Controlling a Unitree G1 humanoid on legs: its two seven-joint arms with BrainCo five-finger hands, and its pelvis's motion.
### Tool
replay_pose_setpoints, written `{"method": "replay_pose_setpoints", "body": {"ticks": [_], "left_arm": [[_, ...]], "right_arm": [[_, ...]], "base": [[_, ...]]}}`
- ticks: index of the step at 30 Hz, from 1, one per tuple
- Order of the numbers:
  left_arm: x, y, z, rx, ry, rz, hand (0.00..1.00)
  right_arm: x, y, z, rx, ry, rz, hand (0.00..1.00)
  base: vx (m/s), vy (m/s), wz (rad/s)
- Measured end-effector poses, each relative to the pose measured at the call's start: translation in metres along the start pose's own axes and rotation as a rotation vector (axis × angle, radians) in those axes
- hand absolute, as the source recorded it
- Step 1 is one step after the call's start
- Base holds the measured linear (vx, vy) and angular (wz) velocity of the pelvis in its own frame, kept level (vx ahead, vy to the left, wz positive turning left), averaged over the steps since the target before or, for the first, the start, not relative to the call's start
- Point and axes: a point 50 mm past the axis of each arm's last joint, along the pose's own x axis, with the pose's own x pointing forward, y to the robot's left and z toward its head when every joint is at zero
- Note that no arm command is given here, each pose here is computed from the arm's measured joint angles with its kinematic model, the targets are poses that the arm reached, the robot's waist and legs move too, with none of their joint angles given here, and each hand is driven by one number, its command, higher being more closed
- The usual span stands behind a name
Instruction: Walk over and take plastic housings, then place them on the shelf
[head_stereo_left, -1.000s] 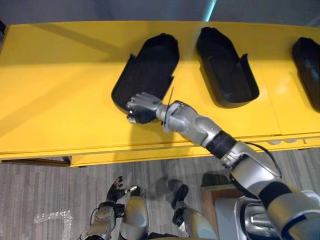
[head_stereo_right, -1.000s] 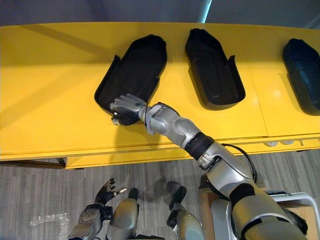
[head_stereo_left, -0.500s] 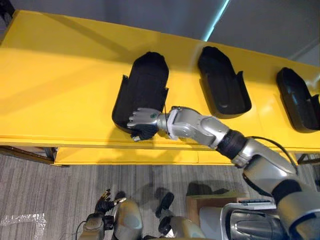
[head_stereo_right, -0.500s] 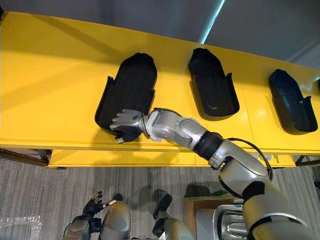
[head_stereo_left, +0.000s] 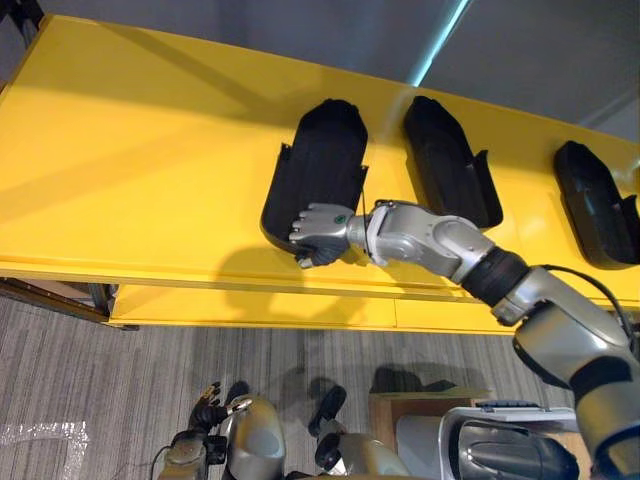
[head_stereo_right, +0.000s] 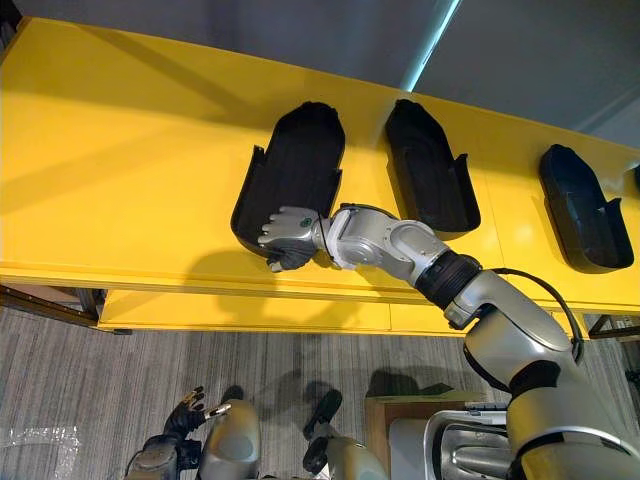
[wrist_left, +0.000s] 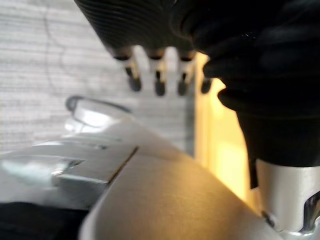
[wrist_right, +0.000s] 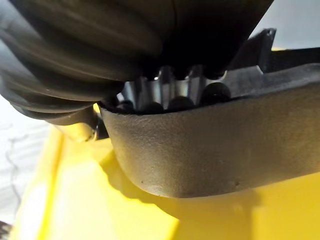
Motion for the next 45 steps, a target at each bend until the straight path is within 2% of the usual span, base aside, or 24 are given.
{"method": "replay_pose_setpoints", "body": {"ticks": [11, 23, 33, 34, 39, 45], "left_arm": [[0.0, -0.002, 0.004, -0.01, -0.02, -0.011, 0.0], [-0.002, -0.006, 0.007, -0.039, -0.045, -0.033, 0.0], [-0.003, -0.017, 0.013, -0.054, -0.083, -0.091, 0.0], [-0.003, -0.017, 0.013, -0.055, -0.083, -0.091, 0.0], [-0.003, -0.017, 0.014, -0.055, -0.084, -0.092, 0.0], [-0.003, -0.018, 0.014, -0.052, -0.086, -0.102, 0.0]], "right_arm": [[-0.008, -0.027, -0.016, -0.133, -0.006, -0.109, 1.0], [-0.018, -0.051, -0.041, -0.198, 0.084, -0.099, 1.0], [-0.024, -0.05, -0.05, -0.216, 0.102, -0.052, 1.0], [-0.025, -0.052, -0.05, -0.223, 0.1, -0.05, 0.0], [-0.028, -0.072, -0.054, -0.285, 0.093, -0.072, 0.0], [-0.029, -0.074, -0.053, -0.322, 0.072, -0.11, 0.0]], "base": [[-0.01, 0.054, 0.1], [0.0, 0.05, 0.09], [0.0, 0.055, 0.03], [0.03, 0.044, 0.03], [0.01, 0.014, 0.01], [0.02, 0.006, -0.02]]}}
